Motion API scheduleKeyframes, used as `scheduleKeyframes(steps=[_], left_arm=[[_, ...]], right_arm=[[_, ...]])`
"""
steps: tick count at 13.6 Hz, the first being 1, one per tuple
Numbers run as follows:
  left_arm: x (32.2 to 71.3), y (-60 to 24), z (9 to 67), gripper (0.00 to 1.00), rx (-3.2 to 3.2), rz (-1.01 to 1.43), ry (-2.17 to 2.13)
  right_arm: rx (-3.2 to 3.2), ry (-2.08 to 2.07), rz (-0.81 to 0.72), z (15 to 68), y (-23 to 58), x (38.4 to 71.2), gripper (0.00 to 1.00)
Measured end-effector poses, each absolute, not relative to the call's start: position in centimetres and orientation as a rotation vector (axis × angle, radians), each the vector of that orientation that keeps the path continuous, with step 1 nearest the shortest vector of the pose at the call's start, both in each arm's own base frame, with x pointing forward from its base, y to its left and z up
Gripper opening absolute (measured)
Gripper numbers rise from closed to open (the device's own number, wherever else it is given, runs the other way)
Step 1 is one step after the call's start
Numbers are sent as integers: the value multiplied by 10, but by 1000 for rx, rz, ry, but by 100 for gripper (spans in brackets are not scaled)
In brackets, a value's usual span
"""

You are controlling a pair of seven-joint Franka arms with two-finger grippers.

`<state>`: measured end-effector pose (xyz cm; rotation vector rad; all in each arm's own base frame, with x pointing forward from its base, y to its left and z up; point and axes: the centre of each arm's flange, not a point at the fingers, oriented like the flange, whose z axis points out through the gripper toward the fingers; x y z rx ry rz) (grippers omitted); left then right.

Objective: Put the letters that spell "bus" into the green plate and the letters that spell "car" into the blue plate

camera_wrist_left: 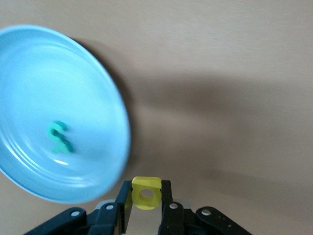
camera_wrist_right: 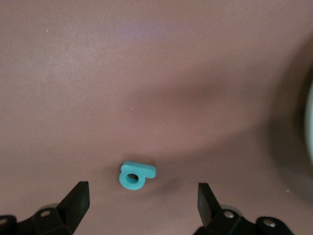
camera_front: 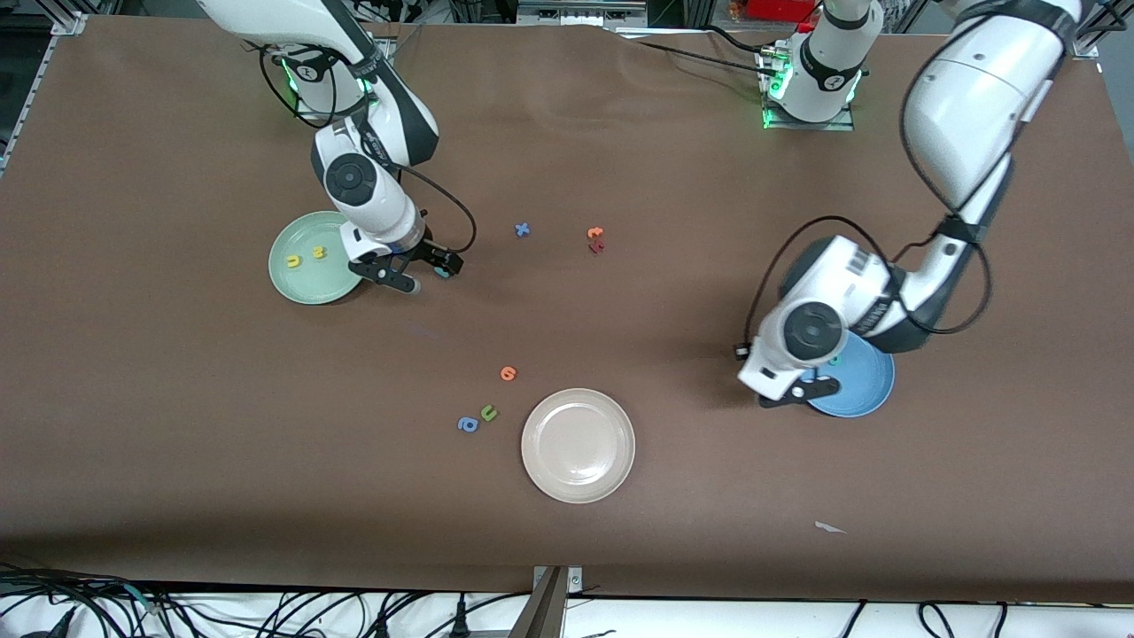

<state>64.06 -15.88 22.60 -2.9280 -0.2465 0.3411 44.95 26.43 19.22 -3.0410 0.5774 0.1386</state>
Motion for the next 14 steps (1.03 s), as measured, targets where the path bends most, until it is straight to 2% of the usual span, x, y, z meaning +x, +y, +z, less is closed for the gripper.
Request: scheduleKeyframes(steps=[5, 6, 7, 8, 10, 12, 13, 14], left_arm=[[647, -83, 215, 28, -2931, 472, 85], [648, -70, 212, 34, -2927, 491, 166], [649, -63, 210, 45, -2925, 502, 212], [649, -59, 210, 53, -2925, 505, 228], [652, -58, 215, 75, -2929, 488, 231], [658, -58, 230, 95, -2949, 457, 209], [661, -57, 240, 100, -2972, 442, 181], [664, -54, 251, 100, -2994, 425, 151]], right_arm=[[-3046, 591, 174, 172, 268, 448, 97], [-3046, 594, 176, 171, 267, 448, 94], [-3046, 594, 176, 171, 267, 448, 94], [-3046, 594, 176, 171, 267, 448, 87], [-3046, 595, 176, 171, 267, 448, 62], [-3044, 596, 170, 173, 267, 449, 43], [-3044, 596, 170, 173, 267, 449, 43], [-3044, 597, 170, 174, 267, 449, 36]])
